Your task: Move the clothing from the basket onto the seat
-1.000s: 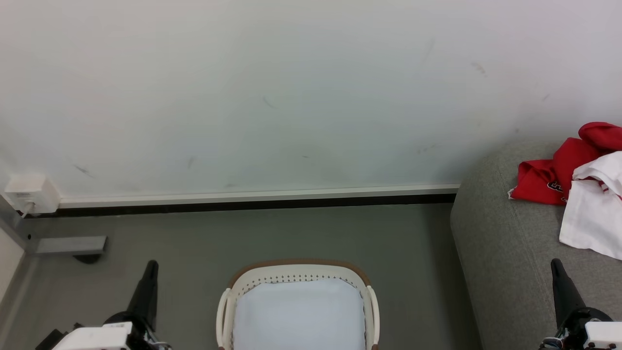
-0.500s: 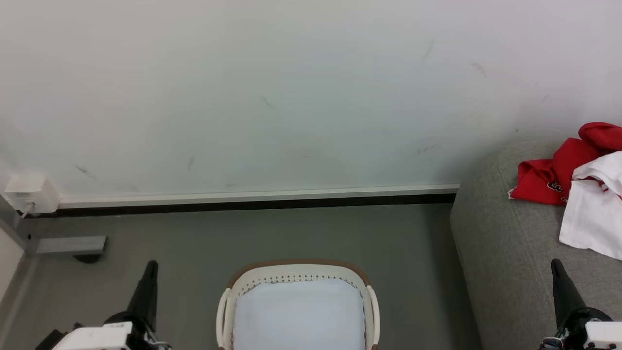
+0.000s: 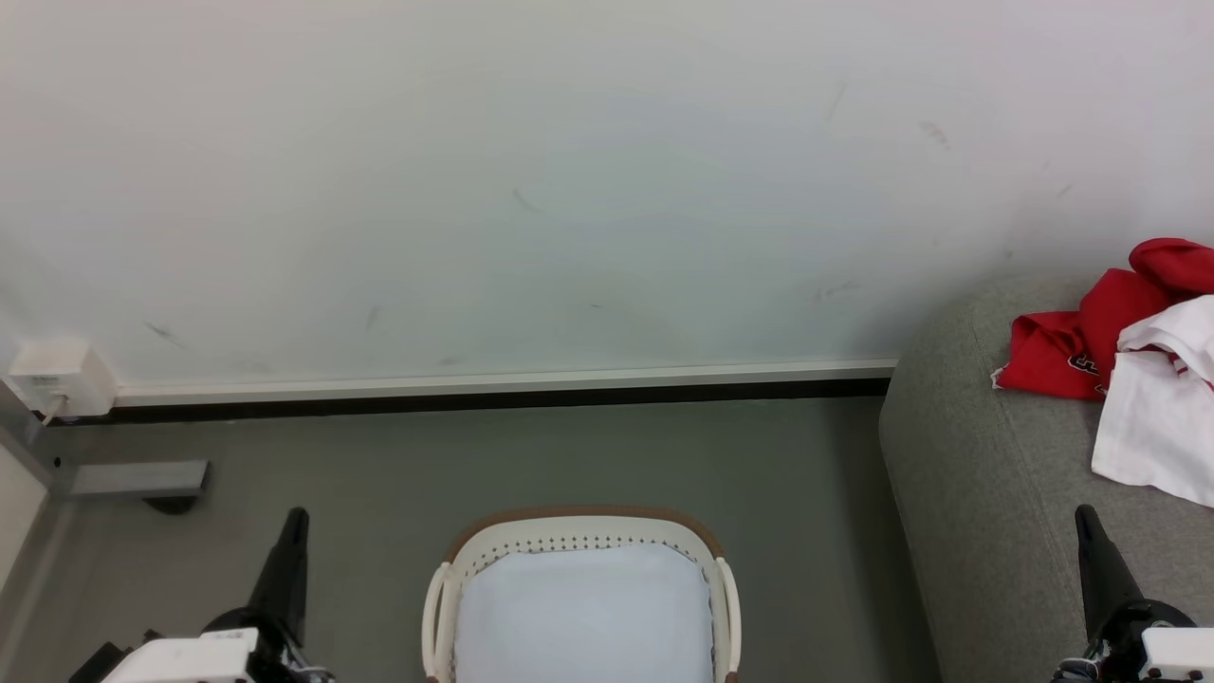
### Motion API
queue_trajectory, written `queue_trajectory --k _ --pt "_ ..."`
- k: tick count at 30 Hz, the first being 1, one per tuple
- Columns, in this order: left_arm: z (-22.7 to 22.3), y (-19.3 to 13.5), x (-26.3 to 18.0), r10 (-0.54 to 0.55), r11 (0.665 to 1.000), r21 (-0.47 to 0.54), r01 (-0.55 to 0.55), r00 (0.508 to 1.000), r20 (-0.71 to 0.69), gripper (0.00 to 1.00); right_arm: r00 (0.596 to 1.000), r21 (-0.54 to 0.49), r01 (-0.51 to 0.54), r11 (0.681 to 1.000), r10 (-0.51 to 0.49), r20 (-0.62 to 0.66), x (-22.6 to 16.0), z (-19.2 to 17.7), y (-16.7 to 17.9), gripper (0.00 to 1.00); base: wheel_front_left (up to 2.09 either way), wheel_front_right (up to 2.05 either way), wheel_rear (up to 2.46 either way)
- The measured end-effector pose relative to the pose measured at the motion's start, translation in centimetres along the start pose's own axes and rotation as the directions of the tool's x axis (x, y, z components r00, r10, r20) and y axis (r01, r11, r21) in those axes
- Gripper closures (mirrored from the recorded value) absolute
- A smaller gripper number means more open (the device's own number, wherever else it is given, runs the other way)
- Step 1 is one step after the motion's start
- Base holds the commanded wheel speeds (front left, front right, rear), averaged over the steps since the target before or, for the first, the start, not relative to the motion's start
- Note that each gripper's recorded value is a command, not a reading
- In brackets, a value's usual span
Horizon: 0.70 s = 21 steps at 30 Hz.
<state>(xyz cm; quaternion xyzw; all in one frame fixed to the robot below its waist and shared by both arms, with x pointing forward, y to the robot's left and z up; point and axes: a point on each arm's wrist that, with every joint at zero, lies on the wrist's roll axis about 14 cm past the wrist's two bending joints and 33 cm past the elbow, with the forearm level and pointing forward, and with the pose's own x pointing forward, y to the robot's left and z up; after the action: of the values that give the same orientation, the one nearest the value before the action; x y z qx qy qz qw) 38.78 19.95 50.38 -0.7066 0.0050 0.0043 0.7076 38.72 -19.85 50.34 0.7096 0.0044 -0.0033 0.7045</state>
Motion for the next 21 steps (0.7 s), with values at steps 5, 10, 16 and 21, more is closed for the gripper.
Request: queue_trajectory --k 5,10,16,21 --pt "0.00 0.00 0.00 0.000 1.000 0.000 0.000 1.000 0.000 1.00 1.000 0.000 0.000 1.000 0.000 0.000 0.00 0.00 0.00 1.00 0.00 0.00 0.00" --pt "0.00 0.00 0.00 0.000 1.000 0.000 0.000 1.000 0.000 1.00 1.000 0.000 0.000 1.000 0.000 0.000 0.00 0.00 0.00 1.00 0.00 0.00 0.00" --pt "0.00 0.00 0.00 0.000 1.000 0.000 0.000 1.000 0.000 1.00 1.000 0.000 0.000 1.000 0.000 0.000 0.00 0.00 0.00 1.00 0.00 0.00 0.00" --pt "0.00 -0.01 0.00 0.000 1.000 0.000 0.000 1.000 0.000 1.00 1.000 0.000 0.000 1.000 0.000 0.000 0.00 -0.01 0.00 1.00 0.00 0.00 0.00"
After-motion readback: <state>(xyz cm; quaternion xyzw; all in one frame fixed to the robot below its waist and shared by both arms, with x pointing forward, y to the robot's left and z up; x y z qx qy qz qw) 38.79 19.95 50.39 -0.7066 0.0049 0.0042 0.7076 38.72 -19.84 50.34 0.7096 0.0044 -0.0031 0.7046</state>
